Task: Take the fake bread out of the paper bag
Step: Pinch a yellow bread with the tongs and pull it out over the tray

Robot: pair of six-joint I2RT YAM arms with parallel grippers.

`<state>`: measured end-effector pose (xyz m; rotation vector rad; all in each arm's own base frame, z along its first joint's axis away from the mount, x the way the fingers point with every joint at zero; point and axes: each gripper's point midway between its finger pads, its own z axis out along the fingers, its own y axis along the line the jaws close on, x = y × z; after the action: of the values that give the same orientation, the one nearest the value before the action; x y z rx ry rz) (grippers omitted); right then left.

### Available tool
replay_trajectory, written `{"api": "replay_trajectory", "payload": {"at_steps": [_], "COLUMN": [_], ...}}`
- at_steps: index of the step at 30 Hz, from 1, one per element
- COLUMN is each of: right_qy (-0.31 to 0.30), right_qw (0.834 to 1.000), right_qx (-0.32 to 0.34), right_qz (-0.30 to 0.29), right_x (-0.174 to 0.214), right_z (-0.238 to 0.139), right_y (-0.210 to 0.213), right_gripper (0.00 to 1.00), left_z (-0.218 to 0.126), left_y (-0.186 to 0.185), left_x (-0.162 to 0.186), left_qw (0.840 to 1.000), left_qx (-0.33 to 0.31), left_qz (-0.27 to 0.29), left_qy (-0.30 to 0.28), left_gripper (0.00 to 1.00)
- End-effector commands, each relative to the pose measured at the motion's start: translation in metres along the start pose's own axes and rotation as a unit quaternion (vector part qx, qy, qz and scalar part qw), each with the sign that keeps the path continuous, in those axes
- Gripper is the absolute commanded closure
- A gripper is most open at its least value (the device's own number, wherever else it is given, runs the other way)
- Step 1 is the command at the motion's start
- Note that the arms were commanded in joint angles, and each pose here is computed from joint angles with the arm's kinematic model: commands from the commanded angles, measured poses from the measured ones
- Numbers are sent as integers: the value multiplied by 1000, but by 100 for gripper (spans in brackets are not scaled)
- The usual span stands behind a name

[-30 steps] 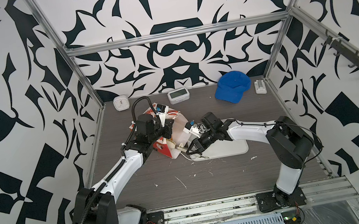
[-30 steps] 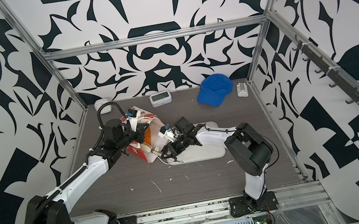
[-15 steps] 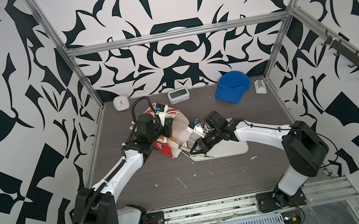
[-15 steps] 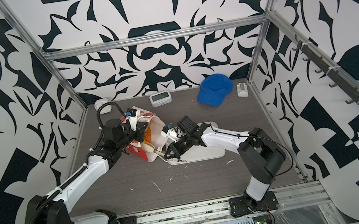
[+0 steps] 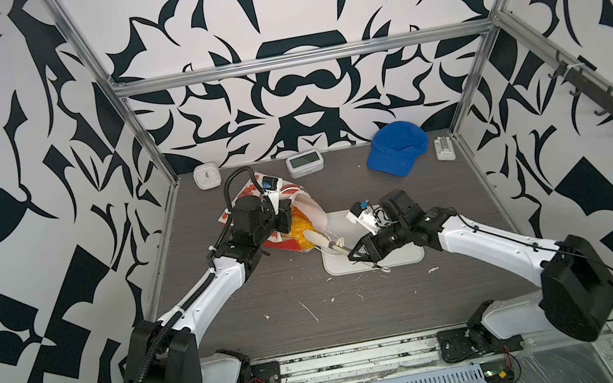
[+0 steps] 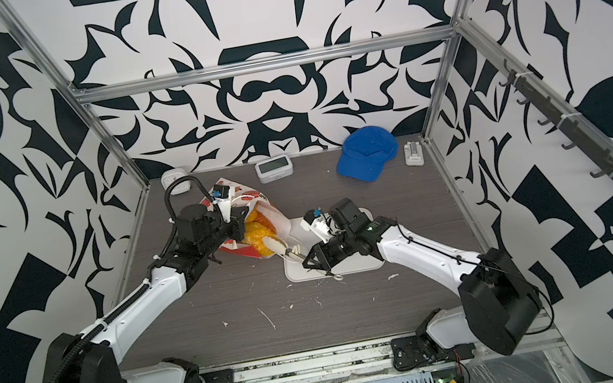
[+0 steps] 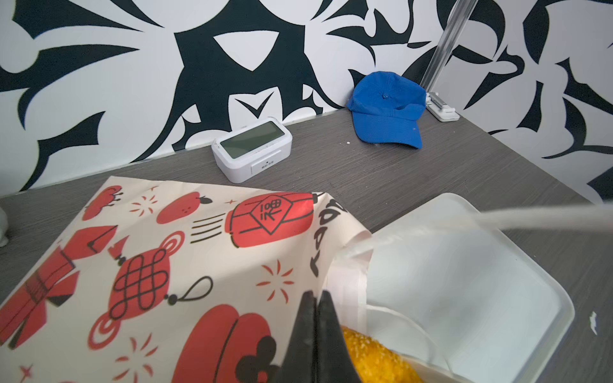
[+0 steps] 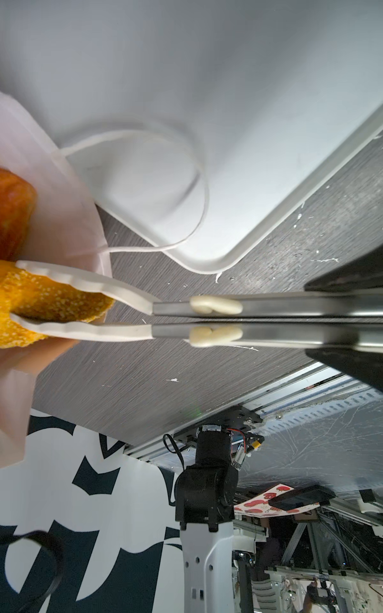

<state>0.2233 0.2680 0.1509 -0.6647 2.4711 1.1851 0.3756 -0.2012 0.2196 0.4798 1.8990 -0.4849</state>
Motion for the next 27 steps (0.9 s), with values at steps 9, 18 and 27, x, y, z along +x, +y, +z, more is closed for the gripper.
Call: {"api": "replay_trajectory", "payload": {"at_steps": [9, 18, 27], "right_qy": [-91, -130, -163], "right_qw": [996, 991, 986], "right_qx": [1, 4, -29], "right_qz": [-2, 8, 14], "right_x": [-29, -28, -22], "right_z": [-21, -53, -74], "right_y": [0, -1, 8], "right_gripper": [100, 100, 100], "left_z": [6, 4, 3], "left_y": [9, 14, 17], "left_x": [9, 10, 10], "left_qw": [1000, 1000, 999], "left_qx": [-10, -23, -36], "left_qz": [-15, -18, -17], "left_qy": [1, 0, 1], "left_gripper": [100, 100, 100]}}
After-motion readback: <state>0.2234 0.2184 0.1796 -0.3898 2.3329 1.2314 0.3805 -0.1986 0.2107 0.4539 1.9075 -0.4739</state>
